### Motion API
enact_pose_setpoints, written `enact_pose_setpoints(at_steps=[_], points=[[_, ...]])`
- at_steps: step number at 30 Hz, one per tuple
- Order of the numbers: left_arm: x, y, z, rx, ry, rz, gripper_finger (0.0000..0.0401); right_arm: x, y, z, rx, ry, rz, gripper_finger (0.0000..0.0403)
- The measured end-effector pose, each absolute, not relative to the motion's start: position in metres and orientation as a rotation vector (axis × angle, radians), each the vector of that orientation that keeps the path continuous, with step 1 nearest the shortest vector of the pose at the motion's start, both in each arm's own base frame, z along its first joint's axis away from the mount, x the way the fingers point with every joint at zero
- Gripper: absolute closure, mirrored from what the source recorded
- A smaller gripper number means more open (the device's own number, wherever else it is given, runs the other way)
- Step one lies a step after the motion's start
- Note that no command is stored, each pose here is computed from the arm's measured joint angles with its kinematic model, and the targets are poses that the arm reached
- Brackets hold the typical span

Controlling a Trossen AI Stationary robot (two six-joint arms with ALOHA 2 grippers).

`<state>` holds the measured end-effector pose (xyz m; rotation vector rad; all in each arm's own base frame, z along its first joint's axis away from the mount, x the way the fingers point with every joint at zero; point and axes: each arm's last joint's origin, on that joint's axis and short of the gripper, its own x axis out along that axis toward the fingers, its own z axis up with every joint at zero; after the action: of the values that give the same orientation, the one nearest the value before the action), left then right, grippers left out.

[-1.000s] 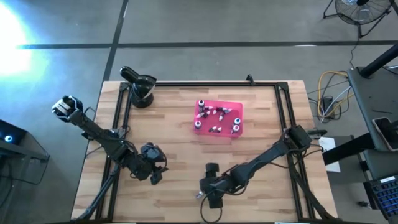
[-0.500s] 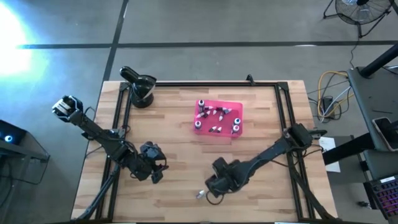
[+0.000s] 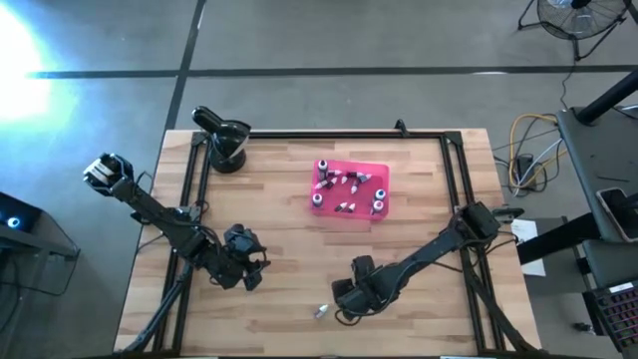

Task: Pick & Place food coloring
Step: Put the small brown food coloring into the pink bin

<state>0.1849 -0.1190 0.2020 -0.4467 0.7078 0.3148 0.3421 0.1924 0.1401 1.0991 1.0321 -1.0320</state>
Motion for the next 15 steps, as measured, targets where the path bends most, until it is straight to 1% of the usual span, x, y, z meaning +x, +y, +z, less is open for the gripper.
enact_pose_setpoints(at_steps=[8,11,15], points=[[0.1863,-0.1199,0.2034,-0.462,0.692,0.307,0.0208,0.3456,0.1854,0.1322,1.096,1.031,-1.073,0.0194],[0.1872,-0.1206,0.2044,-0.472,0.68,0.301,0.0208,0.3448,0.1846,0.1313,1.081,1.037,-1.079,0.0212],[0.1875,-0.1208,0.2047,-0.475,0.674,0.301,0.0208,0.3442,0.1844,0.1301,1.04,1.063,-1.057,0.0248]])
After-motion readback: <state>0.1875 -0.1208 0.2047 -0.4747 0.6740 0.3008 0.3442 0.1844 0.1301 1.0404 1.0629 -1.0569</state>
